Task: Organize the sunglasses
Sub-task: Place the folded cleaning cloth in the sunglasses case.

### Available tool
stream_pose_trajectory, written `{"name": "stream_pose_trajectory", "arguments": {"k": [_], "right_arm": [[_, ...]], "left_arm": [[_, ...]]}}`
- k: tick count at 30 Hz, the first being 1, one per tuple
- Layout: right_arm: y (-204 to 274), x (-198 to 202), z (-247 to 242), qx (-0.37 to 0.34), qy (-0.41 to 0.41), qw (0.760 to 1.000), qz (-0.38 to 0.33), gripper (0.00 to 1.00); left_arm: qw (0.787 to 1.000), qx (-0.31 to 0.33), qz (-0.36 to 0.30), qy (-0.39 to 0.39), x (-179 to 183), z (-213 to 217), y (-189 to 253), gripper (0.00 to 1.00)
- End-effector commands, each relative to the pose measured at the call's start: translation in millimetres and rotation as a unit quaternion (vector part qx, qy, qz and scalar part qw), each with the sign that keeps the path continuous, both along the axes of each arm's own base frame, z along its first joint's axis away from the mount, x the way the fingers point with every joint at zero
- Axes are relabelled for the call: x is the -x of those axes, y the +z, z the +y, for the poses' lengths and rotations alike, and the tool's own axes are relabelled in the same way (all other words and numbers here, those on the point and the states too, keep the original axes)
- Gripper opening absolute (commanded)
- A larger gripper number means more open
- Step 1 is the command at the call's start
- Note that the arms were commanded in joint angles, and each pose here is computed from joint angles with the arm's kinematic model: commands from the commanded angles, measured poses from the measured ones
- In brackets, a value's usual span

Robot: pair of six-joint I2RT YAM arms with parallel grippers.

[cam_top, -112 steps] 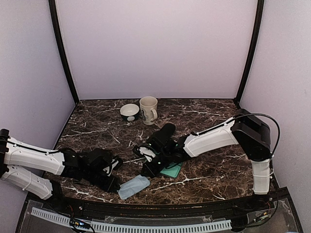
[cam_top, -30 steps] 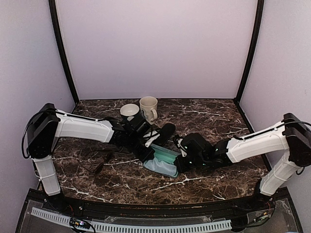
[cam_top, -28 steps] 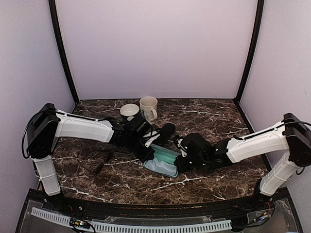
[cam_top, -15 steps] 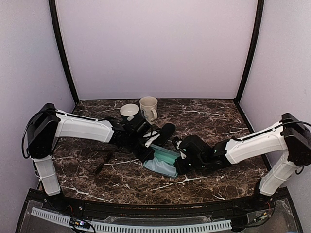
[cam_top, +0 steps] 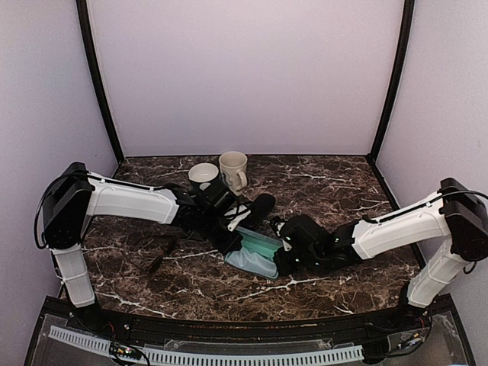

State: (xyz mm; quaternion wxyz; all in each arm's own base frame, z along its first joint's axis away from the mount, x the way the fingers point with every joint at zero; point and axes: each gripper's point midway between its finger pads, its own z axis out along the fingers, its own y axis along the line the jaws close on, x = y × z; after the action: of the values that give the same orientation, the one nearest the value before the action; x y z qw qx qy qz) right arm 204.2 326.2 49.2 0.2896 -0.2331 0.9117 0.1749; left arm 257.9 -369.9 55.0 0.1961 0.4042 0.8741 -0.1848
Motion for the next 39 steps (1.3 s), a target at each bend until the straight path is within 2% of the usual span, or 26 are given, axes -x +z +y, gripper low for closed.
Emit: {"name": "stream_pose_trajectory", "arguments": {"k": [1, 39], "right_arm": [[2.1, -1.6, 2.7, -0.002, -0.006, 1.0, -0.011, 0.0], [2.8, 4.6, -1.3, 0.007, -0.008, 1.0, -0.016, 0.0]], "left_arm": [[1.0, 0.011, -0.012, -0.004, -2.5, -0.8, 10.6, 0.0], [0.999, 0.009, -0.034, -0.024, -1.0, -6.3, 12.0, 0.0]]}}
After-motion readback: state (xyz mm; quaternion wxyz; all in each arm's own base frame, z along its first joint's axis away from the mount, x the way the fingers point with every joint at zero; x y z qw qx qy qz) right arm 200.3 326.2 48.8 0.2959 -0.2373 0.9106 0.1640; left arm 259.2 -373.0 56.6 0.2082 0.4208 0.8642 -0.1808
